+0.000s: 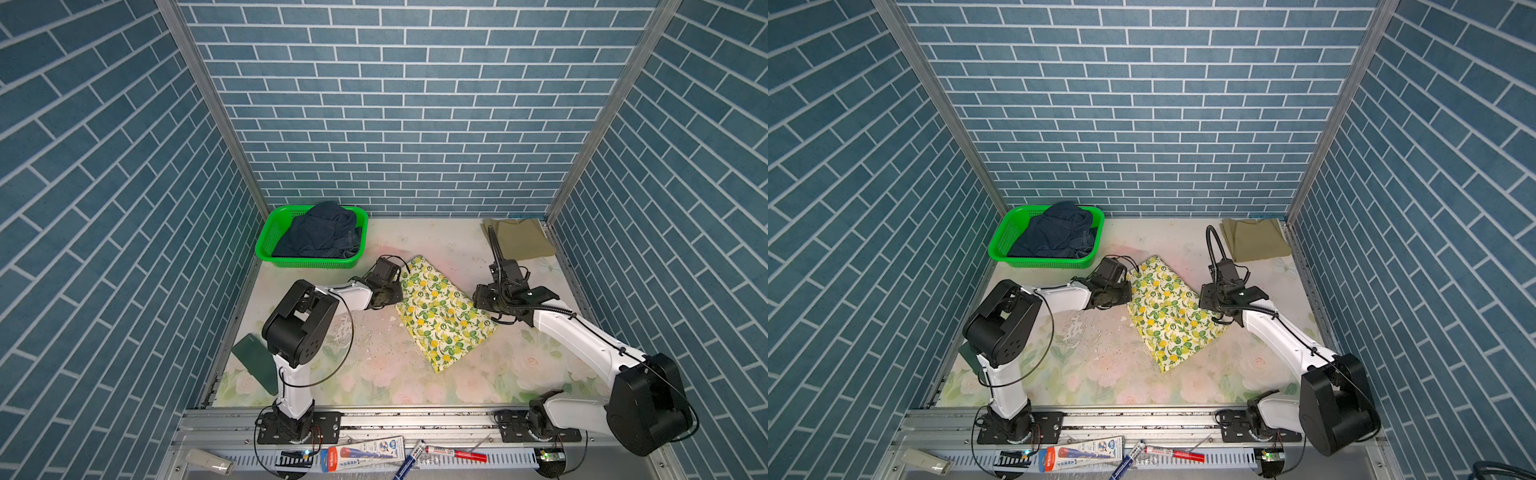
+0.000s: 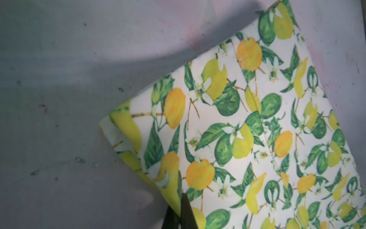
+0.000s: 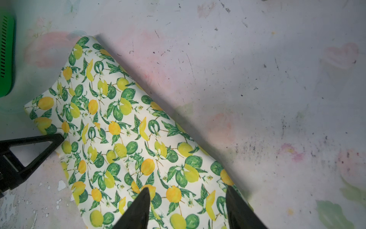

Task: Fold and stack skirts
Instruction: Rotate the skirt at the center of the table.

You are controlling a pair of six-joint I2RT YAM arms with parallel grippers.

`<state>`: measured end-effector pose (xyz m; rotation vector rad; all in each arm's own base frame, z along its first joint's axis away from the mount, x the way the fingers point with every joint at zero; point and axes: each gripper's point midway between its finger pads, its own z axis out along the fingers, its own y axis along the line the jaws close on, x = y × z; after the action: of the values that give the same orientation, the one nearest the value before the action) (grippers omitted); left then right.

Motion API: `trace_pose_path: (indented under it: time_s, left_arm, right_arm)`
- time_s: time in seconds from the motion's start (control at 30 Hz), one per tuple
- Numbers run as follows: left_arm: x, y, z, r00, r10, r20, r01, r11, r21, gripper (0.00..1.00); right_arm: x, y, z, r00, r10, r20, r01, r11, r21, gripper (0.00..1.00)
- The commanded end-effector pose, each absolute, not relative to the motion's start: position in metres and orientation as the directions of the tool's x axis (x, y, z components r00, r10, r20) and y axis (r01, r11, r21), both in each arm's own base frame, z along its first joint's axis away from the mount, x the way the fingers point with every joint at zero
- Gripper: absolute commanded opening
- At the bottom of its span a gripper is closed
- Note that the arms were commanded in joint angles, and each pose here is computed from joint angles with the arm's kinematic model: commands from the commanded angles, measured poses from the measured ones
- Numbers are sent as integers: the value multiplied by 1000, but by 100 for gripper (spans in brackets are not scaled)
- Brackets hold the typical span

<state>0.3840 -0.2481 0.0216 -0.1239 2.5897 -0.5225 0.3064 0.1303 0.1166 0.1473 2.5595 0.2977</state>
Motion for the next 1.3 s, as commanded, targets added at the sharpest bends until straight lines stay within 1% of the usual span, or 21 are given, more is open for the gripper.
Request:
trace_pose_path:
  time_s: [0.0,0.17,0.3,0.47,0.57,0.6,0.67,0.7,0.77,0.8,0.93,0.97,1.03,1.07,1.13,1.2,1.27]
  left_arm:
    - [362,-226,1,-892,-212,-400,-67,936,-346,0]
    - [331,-205,-2,-862,-342,-373,-196,905,-377,0]
    - [301,-202,-6,-816,-459,-352,-291,852,-435,0]
    - [266,-223,-7,-767,-551,-328,-354,790,-500,0]
    - [249,-243,-8,-774,-557,-301,-351,773,-528,0]
    - [244,-249,-7,-780,-549,-301,-341,776,-531,1]
    - [236,-254,-5,-797,-523,-300,-323,791,-520,21]
    - [232,-254,-4,-806,-508,-305,-316,804,-504,33]
    - [226,-246,-2,-817,-483,-314,-308,827,-471,48]
    - [222,-239,-1,-820,-476,-318,-310,836,-453,54]
    - [210,-210,13,-829,-437,-348,-288,868,-404,70]
    - [210,-204,18,-835,-424,-349,-282,876,-391,72]
    - [212,-194,30,-852,-383,-356,-243,893,-379,78]
    - [214,-190,35,-865,-366,-343,-234,899,-370,78]
    - [224,-186,50,-888,-280,-364,-147,924,-353,78]
    - [237,-181,64,-898,-235,-371,-107,936,-335,78]
    - [253,-185,80,-902,-169,-396,-28,941,-337,78]
  right_arm:
    - [295,123,104,-866,174,-469,72,971,227,61]
    - [290,122,104,-866,182,-465,73,967,243,61]
    - [281,120,103,-869,207,-449,93,960,263,61]
    - [265,116,91,-886,237,-398,133,953,271,62]
    - [255,119,78,-898,266,-350,157,938,308,62]
    - [251,120,73,-901,276,-336,166,933,320,62]
    - [246,120,69,-898,294,-327,179,924,338,62]
    - [244,120,68,-897,300,-325,183,921,345,62]
    - [243,118,70,-892,307,-331,184,917,353,62]
    - [243,117,71,-890,308,-335,185,918,352,62]
    - [245,114,81,-881,313,-356,182,917,356,62]
    - [246,113,82,-879,314,-359,182,917,355,62]
    - [248,110,86,-876,317,-364,187,918,350,62]
    - [249,109,85,-875,319,-364,192,919,345,62]
    - [250,106,86,-873,328,-362,202,917,344,62]
    - [251,103,87,-870,335,-362,210,916,343,62]
    - [252,102,86,-869,343,-357,215,911,351,62]
